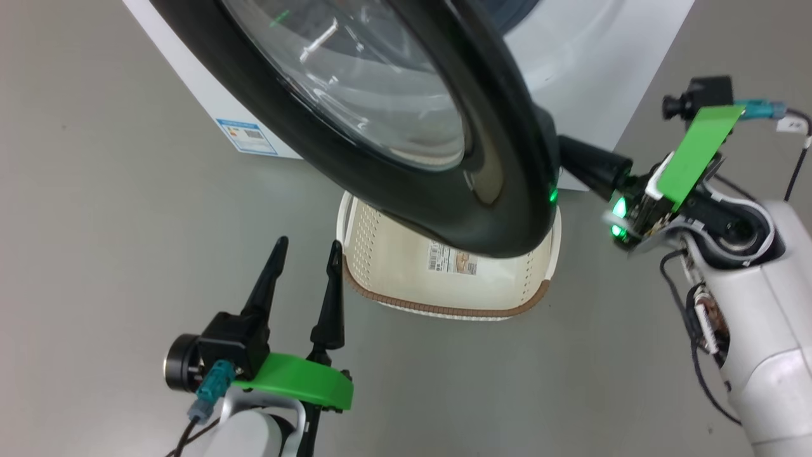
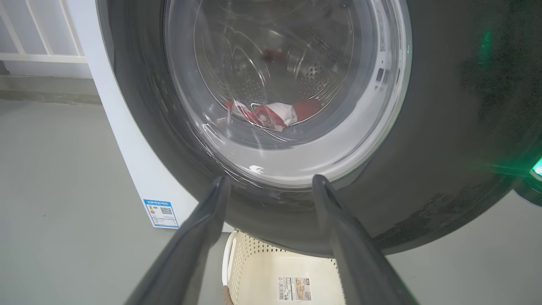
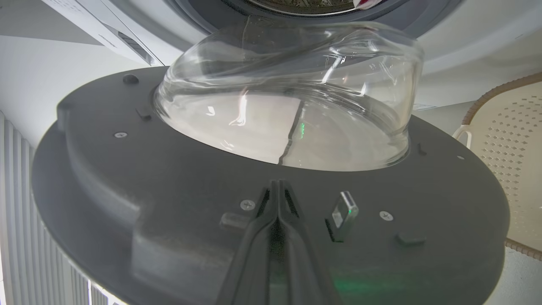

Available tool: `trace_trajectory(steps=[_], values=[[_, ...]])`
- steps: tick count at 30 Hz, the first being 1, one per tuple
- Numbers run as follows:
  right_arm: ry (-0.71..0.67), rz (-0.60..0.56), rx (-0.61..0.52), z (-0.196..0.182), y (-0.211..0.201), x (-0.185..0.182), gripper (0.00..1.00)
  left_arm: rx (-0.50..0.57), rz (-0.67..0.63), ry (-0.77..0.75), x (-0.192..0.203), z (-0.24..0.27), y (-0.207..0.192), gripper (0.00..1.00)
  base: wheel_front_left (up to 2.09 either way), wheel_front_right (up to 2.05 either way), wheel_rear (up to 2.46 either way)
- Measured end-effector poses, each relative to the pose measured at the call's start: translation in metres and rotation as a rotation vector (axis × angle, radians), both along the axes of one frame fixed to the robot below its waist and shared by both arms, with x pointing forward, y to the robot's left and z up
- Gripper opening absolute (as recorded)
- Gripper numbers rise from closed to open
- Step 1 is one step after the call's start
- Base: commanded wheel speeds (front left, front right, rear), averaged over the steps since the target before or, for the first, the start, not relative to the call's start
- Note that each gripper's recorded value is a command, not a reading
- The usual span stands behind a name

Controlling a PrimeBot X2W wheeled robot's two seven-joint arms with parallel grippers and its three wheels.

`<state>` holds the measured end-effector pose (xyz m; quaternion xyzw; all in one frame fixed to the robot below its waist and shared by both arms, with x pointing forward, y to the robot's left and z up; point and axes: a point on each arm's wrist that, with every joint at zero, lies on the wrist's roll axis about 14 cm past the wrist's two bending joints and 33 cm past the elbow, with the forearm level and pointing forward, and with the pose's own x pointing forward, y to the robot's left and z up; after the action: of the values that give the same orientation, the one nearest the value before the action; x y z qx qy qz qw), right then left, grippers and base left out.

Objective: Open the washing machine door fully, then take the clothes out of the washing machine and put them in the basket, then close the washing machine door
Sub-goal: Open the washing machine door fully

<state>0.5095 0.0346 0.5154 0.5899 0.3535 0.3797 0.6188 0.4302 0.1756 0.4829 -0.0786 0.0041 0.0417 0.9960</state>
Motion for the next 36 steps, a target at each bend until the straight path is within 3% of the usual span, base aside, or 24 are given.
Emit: trace_trajectory(steps=[15,36], values=[[0.027,0.109,0.020,0.001,0.030,-0.060,0.00,-0.002,0.044,-0.002,-0.029,0.006,0.014,1.00,0.00,0.00,0.00],[0.041,0.233,0.033,0.005,0.071,-0.108,0.00,-0.001,0.147,-0.010,-0.068,0.012,0.048,1.00,0.00,0.00,0.00]])
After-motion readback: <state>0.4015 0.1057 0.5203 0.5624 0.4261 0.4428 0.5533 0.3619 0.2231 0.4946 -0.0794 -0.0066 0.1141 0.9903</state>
